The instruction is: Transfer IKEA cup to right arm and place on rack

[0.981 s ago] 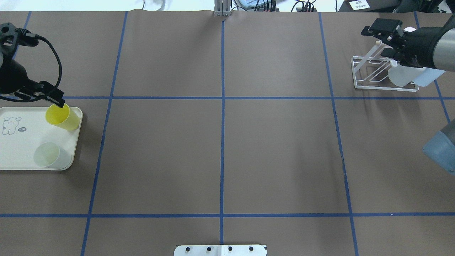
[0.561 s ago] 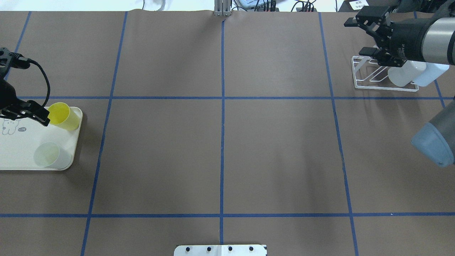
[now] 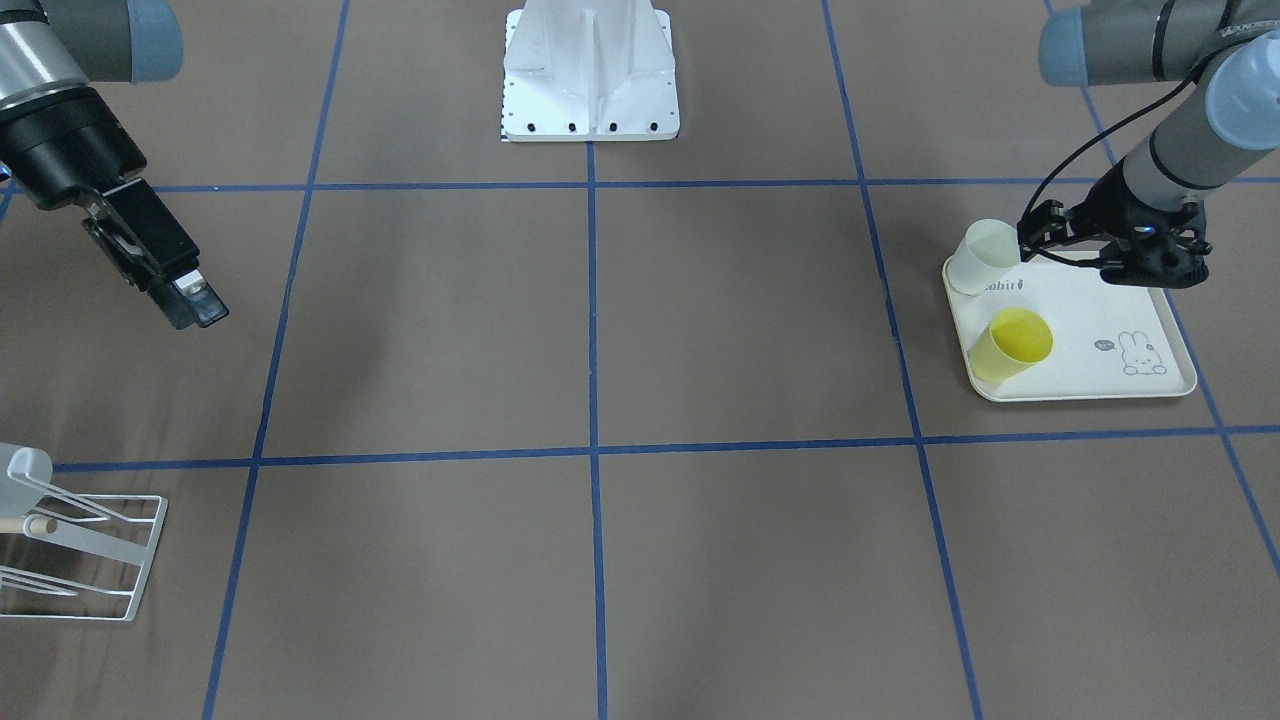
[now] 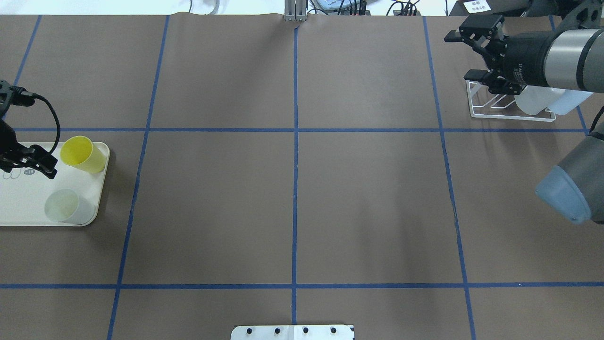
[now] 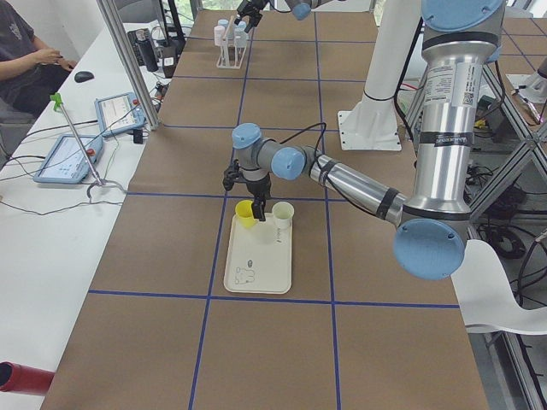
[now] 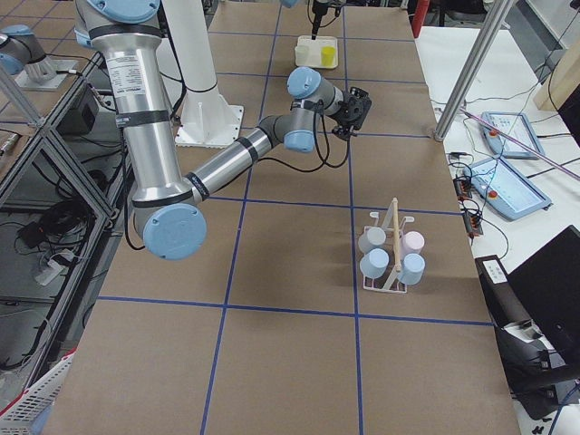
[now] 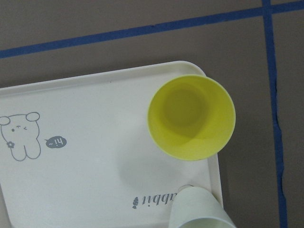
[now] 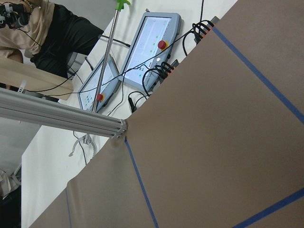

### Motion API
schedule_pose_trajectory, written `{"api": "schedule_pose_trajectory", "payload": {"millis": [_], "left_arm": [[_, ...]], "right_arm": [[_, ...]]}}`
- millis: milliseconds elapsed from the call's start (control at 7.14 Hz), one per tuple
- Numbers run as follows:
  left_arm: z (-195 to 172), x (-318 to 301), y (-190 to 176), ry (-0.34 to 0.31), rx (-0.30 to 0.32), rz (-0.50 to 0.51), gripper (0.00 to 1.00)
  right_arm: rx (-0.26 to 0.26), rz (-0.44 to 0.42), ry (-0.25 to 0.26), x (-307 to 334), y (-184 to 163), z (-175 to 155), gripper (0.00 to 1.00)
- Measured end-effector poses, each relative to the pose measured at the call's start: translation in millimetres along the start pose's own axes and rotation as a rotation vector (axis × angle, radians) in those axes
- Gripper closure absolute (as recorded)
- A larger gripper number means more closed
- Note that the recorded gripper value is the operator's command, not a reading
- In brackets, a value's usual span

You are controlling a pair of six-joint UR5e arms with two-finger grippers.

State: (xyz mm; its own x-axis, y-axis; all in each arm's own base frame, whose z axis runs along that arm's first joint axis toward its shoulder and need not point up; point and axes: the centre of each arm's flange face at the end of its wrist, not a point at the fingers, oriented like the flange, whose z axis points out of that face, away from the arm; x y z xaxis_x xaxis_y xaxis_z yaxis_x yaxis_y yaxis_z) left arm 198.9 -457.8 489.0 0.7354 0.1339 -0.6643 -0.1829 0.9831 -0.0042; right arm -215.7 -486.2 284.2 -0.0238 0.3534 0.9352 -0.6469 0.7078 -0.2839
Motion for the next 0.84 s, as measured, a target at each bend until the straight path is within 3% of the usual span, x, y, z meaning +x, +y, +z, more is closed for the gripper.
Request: {"api": "schedule_pose_trajectory", "payload": {"millis": [561, 841], "left_arm": [[21, -4, 27, 0.059, -0.016, -0.011, 0.0], [30, -29, 68, 0.148, 0.074, -0.064, 0.0]], "right_arm": [[-0.002, -0.003, -0.001, 0, 1, 0, 0.0], [-0.004, -0.004, -0.001, 0, 2, 0, 0.0]]}}
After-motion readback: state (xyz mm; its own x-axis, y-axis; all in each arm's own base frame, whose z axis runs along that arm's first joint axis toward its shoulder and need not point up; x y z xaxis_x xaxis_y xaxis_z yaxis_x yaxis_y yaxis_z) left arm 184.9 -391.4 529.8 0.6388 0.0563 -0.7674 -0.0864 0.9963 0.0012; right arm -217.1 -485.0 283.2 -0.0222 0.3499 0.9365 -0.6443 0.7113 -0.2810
